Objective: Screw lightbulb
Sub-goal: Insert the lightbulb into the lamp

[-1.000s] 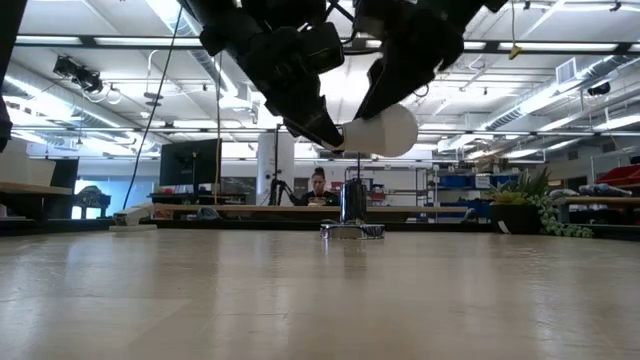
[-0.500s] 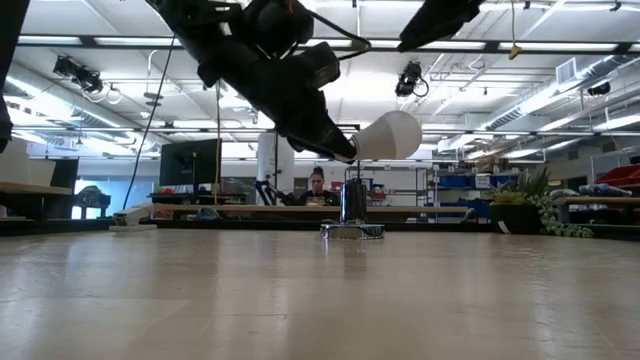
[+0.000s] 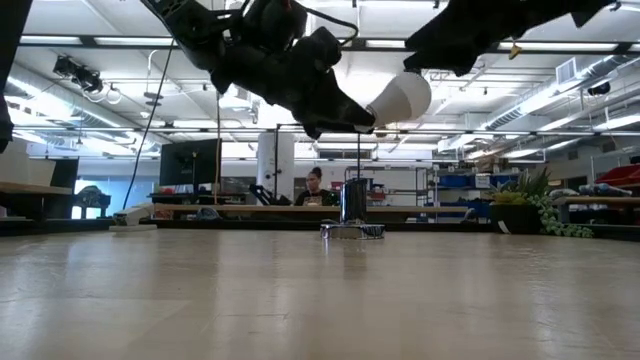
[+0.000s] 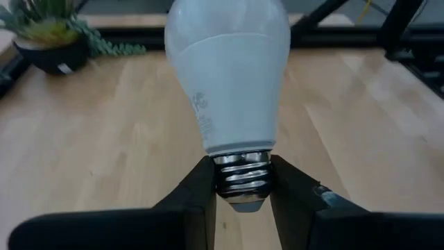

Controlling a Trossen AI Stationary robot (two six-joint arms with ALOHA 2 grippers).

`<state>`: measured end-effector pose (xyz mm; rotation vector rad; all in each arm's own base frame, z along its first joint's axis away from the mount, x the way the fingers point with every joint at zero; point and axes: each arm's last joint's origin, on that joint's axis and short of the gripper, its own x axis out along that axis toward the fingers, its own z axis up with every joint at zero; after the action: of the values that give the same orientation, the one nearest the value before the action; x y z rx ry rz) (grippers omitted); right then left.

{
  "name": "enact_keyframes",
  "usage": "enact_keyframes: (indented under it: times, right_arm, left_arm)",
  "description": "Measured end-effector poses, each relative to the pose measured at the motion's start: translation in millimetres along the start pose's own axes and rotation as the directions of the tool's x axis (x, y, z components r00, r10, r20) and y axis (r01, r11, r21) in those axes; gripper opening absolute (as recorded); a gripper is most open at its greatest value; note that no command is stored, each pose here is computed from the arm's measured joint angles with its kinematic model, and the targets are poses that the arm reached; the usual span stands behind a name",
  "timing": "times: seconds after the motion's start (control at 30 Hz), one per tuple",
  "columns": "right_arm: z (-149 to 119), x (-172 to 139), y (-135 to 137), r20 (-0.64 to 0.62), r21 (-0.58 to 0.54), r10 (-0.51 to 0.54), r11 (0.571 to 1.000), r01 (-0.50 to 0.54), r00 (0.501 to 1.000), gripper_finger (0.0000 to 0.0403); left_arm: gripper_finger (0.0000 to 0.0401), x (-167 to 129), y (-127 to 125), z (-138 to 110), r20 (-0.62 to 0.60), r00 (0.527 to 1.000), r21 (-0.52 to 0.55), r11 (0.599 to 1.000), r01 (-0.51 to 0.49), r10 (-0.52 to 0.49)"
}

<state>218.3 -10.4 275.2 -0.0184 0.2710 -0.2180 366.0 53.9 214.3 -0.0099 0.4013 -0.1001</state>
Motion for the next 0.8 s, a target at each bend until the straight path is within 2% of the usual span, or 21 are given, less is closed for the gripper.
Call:
enact_keyframes:
  times: [0.17,0.37,0.57,0.8]
  right_arm:
    - [-0.5,-4.2,-0.8,0.167,0.032,-0.002,0.999,-0.004,0.986,0.0295]
    - [7.2,-7.3,-1.4,0.332,0.052,-0.009,0.999,-0.009,0.943,0.0303]
    - [17.4,-11.8,-2.6,0.441,0.041,-0.031,0.999,0.015,0.897,0.0311]
    - [23.9,-15.3,-3.3,0.507,0.056,-0.040,0.998,0.014,0.861,0.0316]
  left_arm:
    - [0.0097,-3.5,10.9,7.6,0.089,0.996,0.014,1.000,0.024,-0.025]
    - [0.0097,-9.1,21.3,18.4,0.211,0.973,0.048,0.996,0.079,-0.088]
    - [0.0097,-18.5,30.3,33.9,0.371,0.914,0.075,0.986,0.150,-0.168]
    - [0.0097,-31.2,41.2,47.5,0.507,0.843,0.083,0.983,0.161,-0.181]
